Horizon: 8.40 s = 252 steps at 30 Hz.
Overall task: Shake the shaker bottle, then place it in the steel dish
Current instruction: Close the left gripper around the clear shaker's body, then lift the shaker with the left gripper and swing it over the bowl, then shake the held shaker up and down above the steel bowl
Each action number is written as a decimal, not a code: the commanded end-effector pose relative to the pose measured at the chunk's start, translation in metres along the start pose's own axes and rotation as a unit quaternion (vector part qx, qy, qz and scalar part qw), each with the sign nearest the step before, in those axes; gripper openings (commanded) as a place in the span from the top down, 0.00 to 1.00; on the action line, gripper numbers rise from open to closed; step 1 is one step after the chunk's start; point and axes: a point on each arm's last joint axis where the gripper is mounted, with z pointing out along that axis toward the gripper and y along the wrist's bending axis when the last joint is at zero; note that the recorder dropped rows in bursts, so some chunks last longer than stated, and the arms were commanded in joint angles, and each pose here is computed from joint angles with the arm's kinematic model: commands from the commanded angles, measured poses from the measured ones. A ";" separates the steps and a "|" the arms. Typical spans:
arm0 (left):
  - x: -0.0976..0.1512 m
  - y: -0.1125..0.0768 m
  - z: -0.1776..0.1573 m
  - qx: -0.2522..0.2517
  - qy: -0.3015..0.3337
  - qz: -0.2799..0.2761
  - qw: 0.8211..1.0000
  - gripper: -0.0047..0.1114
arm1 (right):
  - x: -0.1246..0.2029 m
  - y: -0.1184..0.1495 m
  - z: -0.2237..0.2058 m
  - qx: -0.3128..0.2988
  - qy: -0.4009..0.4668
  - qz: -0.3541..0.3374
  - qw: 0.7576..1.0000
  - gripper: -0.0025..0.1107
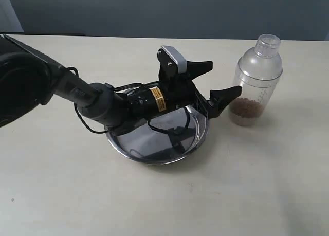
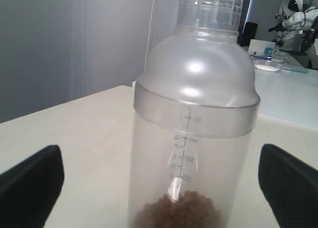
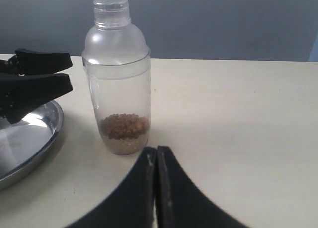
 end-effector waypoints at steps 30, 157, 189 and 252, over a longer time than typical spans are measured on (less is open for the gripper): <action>0.036 -0.012 0.061 0.029 0.019 0.019 0.999 0.05 | -0.001 0.000 0.000 -0.001 -0.007 -0.001 1.000 0.98; -0.136 -0.063 -0.074 -0.143 0.169 0.127 0.967 0.96 | -0.001 0.000 0.000 -0.001 -0.007 -0.001 1.000 0.98; -0.131 -0.034 -0.090 -0.279 0.146 -0.034 0.948 0.96 | -0.001 0.000 0.000 -0.001 -0.007 -0.003 1.000 0.98; -0.140 -0.087 -0.120 -0.215 0.050 0.012 0.975 0.96 | -0.001 0.000 0.000 -0.001 -0.007 -0.003 1.000 0.98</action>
